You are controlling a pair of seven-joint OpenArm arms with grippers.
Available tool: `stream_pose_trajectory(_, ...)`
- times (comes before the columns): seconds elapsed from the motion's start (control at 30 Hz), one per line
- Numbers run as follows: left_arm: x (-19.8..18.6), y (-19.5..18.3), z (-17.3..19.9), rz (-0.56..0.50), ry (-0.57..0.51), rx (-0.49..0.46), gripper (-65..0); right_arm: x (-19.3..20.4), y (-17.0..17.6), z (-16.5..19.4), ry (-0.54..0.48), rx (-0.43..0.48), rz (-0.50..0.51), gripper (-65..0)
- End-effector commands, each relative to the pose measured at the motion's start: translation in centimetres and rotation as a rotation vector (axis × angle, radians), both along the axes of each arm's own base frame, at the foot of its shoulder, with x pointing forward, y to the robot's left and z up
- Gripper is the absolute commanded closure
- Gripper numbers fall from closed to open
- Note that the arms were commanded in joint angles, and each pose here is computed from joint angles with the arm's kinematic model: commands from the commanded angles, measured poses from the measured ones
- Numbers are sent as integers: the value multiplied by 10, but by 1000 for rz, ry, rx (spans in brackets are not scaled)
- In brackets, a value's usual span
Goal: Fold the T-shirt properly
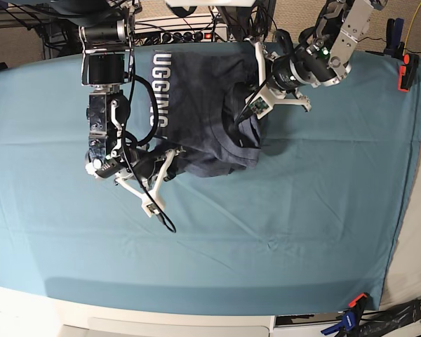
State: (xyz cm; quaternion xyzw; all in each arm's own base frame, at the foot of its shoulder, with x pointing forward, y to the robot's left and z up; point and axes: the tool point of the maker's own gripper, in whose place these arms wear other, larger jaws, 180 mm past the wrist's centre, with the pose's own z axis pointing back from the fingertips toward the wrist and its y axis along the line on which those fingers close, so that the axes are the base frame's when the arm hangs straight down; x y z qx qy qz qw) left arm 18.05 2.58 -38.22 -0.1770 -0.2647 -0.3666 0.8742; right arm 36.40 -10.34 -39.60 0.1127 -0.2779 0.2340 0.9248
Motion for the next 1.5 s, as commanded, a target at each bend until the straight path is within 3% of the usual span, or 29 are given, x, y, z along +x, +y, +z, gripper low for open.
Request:
stream_pose_trajectory(0.0, -1, 2, 3, -6, -7, -2, 0, 3, -5, 4, -5, -27, 7, 0)
stream_pose_trajectory(0.3, -30, 4, -9, -10, 61, -15, 0, 5, -9, 6, -19, -29, 4, 0)
stream_pose_trajectory(0.67, -14, 10, -38, 39, 75, -3, 0, 1, -3, 6, -5, -5, 36, 0)
stream_pose_trajectory(0.97, 23, 26, -55, 36, 72, 64, 0, -10, -8, 3, 50, -5, 63, 0)
stream_pose_trajectory(1.27, 78, 55, -29, 24, -48, 146, 0, -28, -48, 1, 129, -51, 93, 0)
stream_pose_trajectory(1.47, 112, 80, -7, 33, -130, 210, 0, -49, -47, -6, 186, 0, 137, 0)
